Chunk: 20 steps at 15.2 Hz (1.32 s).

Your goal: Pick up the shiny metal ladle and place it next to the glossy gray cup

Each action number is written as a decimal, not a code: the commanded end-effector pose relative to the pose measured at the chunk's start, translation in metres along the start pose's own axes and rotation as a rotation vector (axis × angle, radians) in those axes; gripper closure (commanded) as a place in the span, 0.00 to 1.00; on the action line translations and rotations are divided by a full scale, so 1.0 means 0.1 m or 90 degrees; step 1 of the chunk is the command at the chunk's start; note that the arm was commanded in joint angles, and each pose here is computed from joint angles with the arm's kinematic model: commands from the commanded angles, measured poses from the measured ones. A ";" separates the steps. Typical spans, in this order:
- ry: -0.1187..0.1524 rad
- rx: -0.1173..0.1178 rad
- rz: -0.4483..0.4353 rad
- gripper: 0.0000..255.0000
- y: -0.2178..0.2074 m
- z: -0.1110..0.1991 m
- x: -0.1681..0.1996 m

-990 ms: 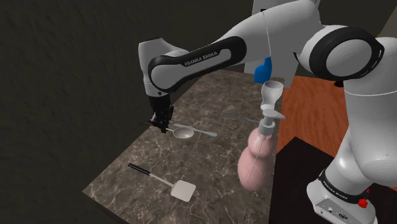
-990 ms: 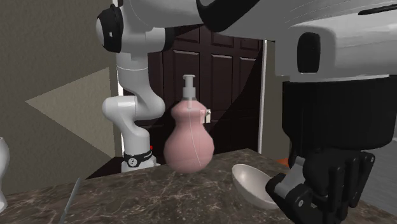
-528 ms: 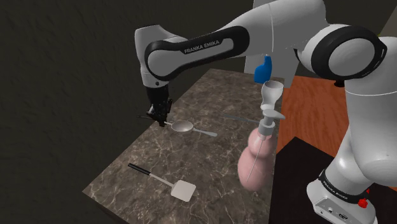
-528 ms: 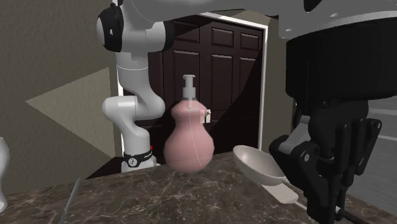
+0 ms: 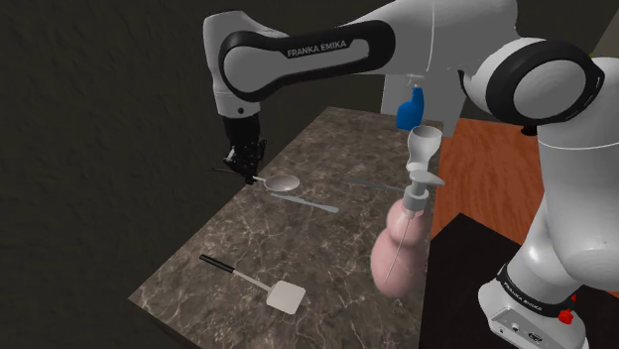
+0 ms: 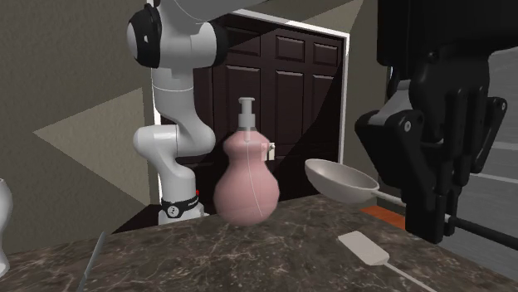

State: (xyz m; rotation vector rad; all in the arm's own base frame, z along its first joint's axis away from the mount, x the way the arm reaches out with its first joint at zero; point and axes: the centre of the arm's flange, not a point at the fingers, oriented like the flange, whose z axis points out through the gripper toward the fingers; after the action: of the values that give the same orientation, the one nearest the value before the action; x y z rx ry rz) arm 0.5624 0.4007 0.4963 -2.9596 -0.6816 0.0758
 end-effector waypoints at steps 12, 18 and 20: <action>0.000 0.000 0.000 1.00 0.05 -0.62 -0.08; 0.000 0.000 0.000 1.00 0.76 -0.69 -0.43; 0.000 0.000 0.000 1.00 0.99 -0.72 -0.55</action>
State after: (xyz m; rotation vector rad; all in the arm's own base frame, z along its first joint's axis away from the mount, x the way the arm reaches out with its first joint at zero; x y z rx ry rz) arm 0.5631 0.2954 0.5594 -2.9603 -0.6806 0.0763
